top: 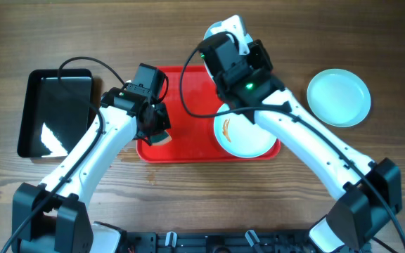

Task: Clean dirty plates on tray and stack at the side
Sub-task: 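Lift the scrubbed plate off the red tray with the right gripper, then carry the plate right and lower it onto the cleaned plate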

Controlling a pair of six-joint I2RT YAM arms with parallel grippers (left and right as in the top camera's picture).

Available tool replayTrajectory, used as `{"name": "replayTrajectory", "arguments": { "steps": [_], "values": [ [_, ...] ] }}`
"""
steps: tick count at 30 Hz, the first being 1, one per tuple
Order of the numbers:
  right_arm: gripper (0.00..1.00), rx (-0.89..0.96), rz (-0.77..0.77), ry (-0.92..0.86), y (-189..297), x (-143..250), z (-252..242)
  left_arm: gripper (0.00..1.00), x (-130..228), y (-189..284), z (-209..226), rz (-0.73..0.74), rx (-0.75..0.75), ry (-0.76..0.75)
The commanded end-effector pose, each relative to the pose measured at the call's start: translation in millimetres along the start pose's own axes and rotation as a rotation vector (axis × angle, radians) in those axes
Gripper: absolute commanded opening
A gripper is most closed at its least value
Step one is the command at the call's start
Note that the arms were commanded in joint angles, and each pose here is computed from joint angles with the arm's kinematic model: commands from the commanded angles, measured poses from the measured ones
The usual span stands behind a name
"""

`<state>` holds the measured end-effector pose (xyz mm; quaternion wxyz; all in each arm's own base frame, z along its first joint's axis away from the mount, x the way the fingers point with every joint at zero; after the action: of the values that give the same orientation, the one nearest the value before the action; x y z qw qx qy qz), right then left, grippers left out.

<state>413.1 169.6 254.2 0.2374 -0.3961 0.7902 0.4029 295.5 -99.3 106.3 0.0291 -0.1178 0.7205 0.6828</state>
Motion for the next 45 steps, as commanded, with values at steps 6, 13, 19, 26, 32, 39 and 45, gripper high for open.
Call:
{"name": "replayTrajectory", "arguments": {
  "steps": [6, 13, 19, 26, 32, 39, 45],
  "values": [
    [0.04, 0.208, -0.135, 0.1, 39, -37, -12, 0.04, -7, 8, 1, -0.039, -0.001, 0.002],
    [0.04, 0.287, -0.148, 0.09, 47, -43, -22, 0.04, -8, 9, 0, -0.041, 0.005, 0.028],
    [0.04, 0.299, -0.145, 0.085, 48, -42, -24, 0.04, -8, 9, 0, -0.042, 0.005, 0.028],
    [0.04, 0.288, -0.144, 0.035, 43, -33, -18, 0.04, -8, 9, 0, -0.042, 0.005, 0.028],
    [0.05, 0.27, -0.147, -0.058, 39, -27, -14, 0.04, -10, 9, -1, -0.048, 0.009, 0.029],
    [0.04, 0.253, -0.115, -0.206, 29, -12, -19, 0.04, -10, 9, -1, -0.051, 0.01, 0.029],
    [0.04, 0.007, 0.125, -0.438, -9, 33, -34, 0.04, -11, 9, -1, -0.054, 0.012, 0.029]
  ]
}}
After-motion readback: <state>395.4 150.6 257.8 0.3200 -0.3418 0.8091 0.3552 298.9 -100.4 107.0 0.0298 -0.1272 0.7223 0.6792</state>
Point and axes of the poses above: each gripper's point midway between its finger pads, its own y axis back along the fingers, its own z axis along the line the jaws close on, x = y × z, the point moved 2 cm from there along y, back along the fingers, and after that the axes turned 7 degrees about -y, right-handed, at the moved point
